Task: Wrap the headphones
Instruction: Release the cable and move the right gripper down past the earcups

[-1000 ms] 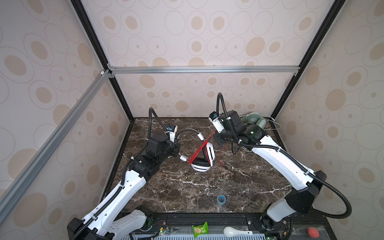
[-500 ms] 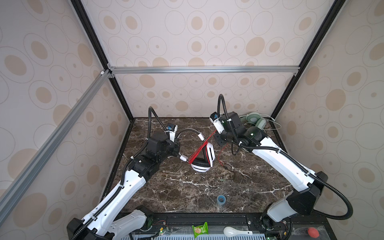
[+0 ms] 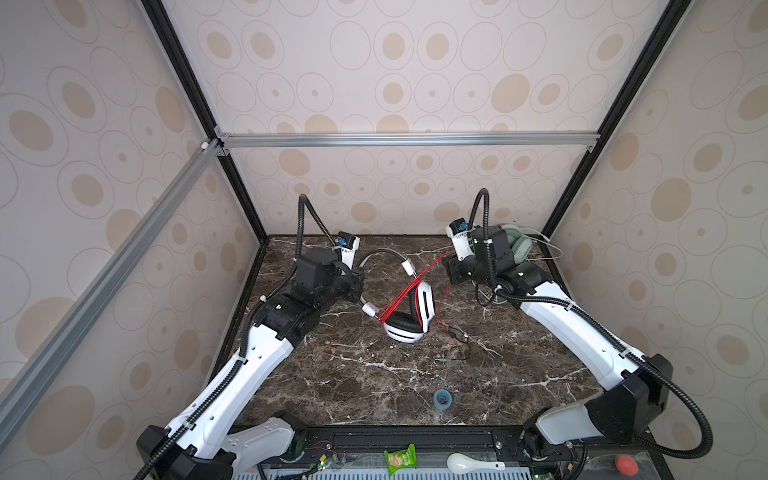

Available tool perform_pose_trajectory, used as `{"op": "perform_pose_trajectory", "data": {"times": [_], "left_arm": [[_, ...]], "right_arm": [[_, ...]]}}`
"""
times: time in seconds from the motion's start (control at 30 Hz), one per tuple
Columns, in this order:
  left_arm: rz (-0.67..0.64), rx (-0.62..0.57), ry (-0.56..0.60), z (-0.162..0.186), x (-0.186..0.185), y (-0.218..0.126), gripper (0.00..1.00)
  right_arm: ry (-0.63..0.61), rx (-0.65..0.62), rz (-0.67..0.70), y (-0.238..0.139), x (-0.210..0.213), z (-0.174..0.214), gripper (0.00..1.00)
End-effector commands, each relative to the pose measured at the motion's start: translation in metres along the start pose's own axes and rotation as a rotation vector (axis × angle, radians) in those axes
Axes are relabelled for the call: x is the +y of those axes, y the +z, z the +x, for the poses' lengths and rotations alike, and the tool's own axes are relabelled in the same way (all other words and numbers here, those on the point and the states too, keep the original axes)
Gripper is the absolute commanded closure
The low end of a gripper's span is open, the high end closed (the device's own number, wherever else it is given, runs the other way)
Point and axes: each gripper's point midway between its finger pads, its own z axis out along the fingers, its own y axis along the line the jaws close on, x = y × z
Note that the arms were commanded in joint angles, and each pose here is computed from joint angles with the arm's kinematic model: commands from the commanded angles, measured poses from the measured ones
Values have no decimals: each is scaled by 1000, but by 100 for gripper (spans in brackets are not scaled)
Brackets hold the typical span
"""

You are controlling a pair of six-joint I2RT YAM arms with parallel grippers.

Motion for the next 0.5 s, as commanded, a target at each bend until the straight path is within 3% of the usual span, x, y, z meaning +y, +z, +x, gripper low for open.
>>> {"op": "perform_pose_trajectory", "data": {"times": [0.0, 0.2, 0.47], "left_arm": [[98, -102, -71, -47, -20, -21, 100], [132, -101, -143, -63, -27, -23, 100], [135, -135, -205, -101, -30, -28, 100]], "right_arm": [[8, -115, -218, 4, 36, -15, 79], [-33, -137, -335, 27, 52, 1, 77], [-48, -240, -482, 41, 69, 15, 63]]}}
